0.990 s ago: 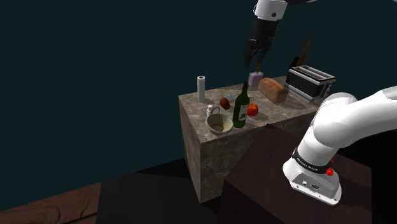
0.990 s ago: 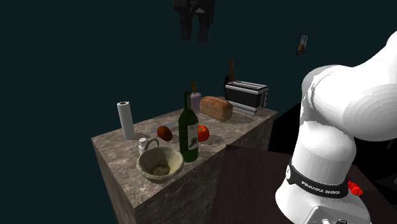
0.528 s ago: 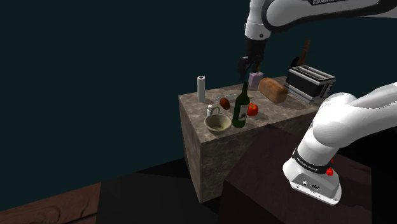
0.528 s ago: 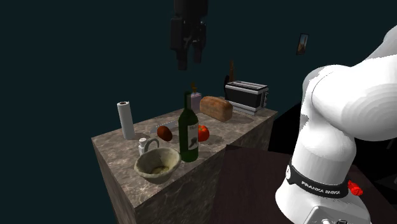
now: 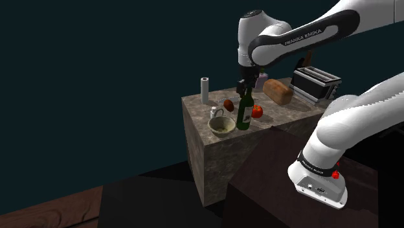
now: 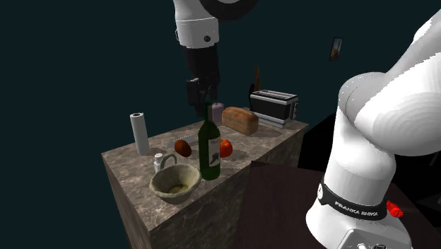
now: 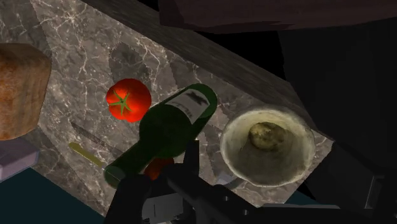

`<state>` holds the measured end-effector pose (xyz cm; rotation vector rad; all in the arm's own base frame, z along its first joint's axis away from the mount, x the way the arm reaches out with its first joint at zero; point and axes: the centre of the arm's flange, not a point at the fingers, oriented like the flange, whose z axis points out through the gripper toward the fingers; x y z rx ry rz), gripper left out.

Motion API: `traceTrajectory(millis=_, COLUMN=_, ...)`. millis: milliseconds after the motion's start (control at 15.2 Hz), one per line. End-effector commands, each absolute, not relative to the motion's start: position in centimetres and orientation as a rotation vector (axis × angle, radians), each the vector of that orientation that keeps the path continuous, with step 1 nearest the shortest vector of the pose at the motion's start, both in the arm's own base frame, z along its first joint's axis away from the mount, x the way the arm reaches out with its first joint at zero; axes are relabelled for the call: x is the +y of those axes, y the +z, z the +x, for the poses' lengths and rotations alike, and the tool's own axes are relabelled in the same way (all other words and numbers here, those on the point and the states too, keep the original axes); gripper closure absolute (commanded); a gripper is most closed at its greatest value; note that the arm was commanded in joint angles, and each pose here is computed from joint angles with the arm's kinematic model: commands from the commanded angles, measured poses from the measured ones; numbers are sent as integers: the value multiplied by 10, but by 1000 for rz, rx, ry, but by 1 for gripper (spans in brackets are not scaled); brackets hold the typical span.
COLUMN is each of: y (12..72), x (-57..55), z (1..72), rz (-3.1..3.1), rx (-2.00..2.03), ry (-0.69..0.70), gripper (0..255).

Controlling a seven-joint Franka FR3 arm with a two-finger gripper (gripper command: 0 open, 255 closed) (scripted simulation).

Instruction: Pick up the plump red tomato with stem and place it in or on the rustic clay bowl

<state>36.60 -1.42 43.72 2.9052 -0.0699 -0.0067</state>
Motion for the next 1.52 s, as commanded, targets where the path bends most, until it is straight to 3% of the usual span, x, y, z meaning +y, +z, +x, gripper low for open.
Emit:
traceTrajectory(millis=0, y=414, x=-19, z=372, rz=2864, rx=-51, ry=-30, gripper=0)
traceTrajectory(millis=1452, y=161, x=-145, z=431, rz=2407, rx=109, ry=-268, gripper=0)
